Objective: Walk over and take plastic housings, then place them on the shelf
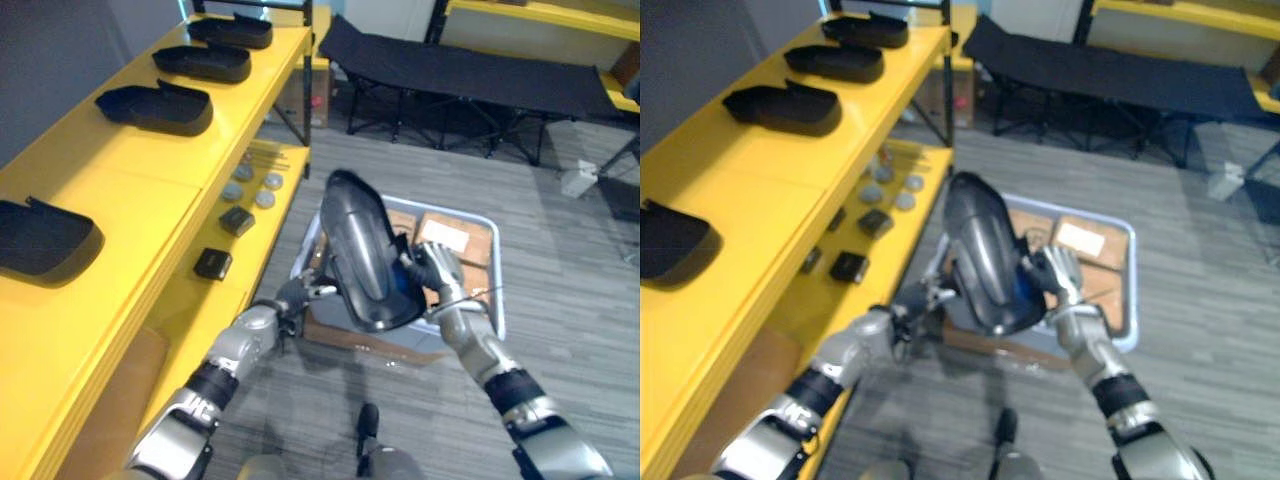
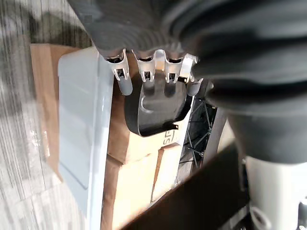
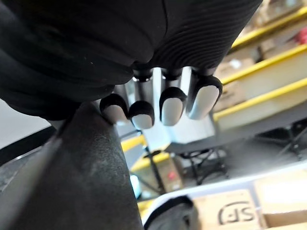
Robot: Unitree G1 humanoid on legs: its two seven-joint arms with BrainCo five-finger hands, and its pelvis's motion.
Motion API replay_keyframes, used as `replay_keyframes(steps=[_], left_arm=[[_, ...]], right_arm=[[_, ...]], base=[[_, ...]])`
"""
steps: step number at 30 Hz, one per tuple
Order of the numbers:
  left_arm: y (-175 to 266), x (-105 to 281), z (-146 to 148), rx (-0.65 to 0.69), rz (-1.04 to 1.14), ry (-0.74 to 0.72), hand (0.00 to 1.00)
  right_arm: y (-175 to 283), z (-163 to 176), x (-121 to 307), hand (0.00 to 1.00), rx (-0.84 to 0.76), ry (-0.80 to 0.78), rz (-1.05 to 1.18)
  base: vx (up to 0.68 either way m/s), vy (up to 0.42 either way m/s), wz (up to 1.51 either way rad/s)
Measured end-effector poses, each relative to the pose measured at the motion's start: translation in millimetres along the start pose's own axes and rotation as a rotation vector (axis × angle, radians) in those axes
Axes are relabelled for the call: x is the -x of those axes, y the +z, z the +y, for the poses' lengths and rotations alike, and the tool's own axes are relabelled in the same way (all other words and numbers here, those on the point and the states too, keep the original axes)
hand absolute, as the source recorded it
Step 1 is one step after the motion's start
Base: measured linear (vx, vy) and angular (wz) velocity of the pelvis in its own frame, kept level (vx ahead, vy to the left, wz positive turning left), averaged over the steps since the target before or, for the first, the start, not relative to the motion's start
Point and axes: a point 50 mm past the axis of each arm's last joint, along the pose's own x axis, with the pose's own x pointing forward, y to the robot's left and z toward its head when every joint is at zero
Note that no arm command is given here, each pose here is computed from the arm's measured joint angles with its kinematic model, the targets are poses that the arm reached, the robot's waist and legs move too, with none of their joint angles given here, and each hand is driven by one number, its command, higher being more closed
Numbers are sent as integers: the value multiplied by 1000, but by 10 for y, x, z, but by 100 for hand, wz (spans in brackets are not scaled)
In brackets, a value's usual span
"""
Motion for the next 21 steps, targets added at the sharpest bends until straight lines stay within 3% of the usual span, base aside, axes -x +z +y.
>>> replay_keyframes(steps=[15, 16, 21], left_arm=[[-141, -69, -275, -27, 19, -71, 0], [-145, -70, -282, -27, 19, -71, 100], [-163, -68, -313, -42, -1, -50, 100]], right_arm=[[53, 175, -11, 100, 12, 66, 5], [44, 182, -7, 100, 14, 69, 9], [23, 190, 0, 100, 18, 59, 17]], base=[[-20, -3, 1], [13, -1, 4], [31, 5, 3]])
